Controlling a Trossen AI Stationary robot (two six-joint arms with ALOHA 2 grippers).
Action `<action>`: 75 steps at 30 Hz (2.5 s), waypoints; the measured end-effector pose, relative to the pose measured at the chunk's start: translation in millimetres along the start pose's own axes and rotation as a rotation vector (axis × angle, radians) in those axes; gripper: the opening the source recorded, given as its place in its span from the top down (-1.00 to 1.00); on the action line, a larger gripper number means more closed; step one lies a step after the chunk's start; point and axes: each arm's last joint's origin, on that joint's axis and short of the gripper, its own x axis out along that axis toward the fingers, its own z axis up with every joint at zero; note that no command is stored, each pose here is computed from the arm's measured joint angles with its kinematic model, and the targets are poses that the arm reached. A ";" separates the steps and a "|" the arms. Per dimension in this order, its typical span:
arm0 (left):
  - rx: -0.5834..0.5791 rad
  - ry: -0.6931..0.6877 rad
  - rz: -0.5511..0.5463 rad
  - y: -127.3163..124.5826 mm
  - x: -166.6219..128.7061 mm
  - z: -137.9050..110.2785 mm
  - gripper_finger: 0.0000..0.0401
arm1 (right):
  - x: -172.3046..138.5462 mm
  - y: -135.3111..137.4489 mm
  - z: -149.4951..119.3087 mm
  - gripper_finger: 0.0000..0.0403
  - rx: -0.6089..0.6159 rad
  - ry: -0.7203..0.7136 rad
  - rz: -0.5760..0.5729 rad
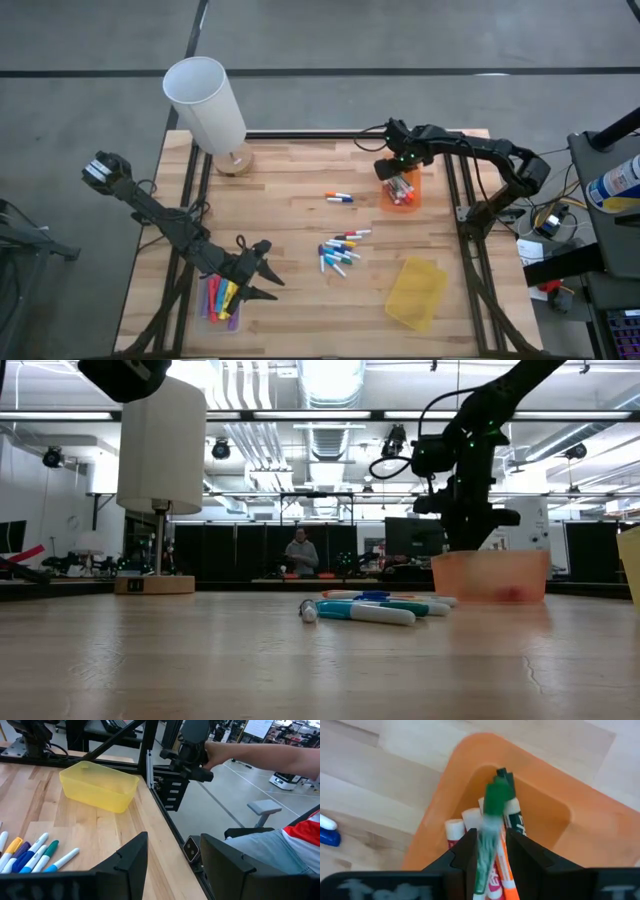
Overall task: Pick & Place Markers
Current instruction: Put the green eraser marker into the orange bin, then put the blue highlighter pen into the yellow bin
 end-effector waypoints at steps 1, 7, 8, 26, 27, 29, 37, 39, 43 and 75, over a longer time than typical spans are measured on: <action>0.000 0.000 0.000 0.0 0.0 0.0 0.13 | -0.4 0.4 0.6 0.50 0.000 -0.003 0.002; 0.000 0.000 0.000 0.0 0.0 0.0 0.13 | -4.1 2.5 3.1 0.52 -0.030 -0.014 0.010; 0.000 0.000 0.000 0.0 0.0 0.0 0.13 | -5.5 3.8 3.3 0.53 -0.048 -0.014 0.012; 0.068 0.010 0.014 1.2 0.0 -1.2 0.13 | -54.8 95.4 -22.4 0.71 -0.668 -0.207 0.209; 0.075 0.009 0.017 1.4 0.0 -1.0 0.13 | -55.1 100.6 -24.5 0.72 -0.677 -0.224 0.227; 0.080 0.007 0.020 2.1 0.1 -0.8 0.13 | -54.8 111.3 -29.4 0.72 -0.749 -0.237 0.281; 0.079 0.000 0.044 2.9 0.1 -0.5 0.13 | -24.8 139.0 -48.4 0.55 -0.997 -0.204 0.250; 0.079 0.000 0.044 2.9 0.1 -0.5 0.13 | -12.9 143.4 -48.7 0.46 -1.007 -0.182 0.225; 0.079 0.001 0.044 3.0 0.1 -0.6 0.13 | 5.2 155.2 -45.3 0.34 -1.000 -0.155 0.191; 0.082 0.010 0.045 3.3 0.1 -1.4 0.13 | 71.3 193.8 -30.8 0.61 -1.161 0.056 0.085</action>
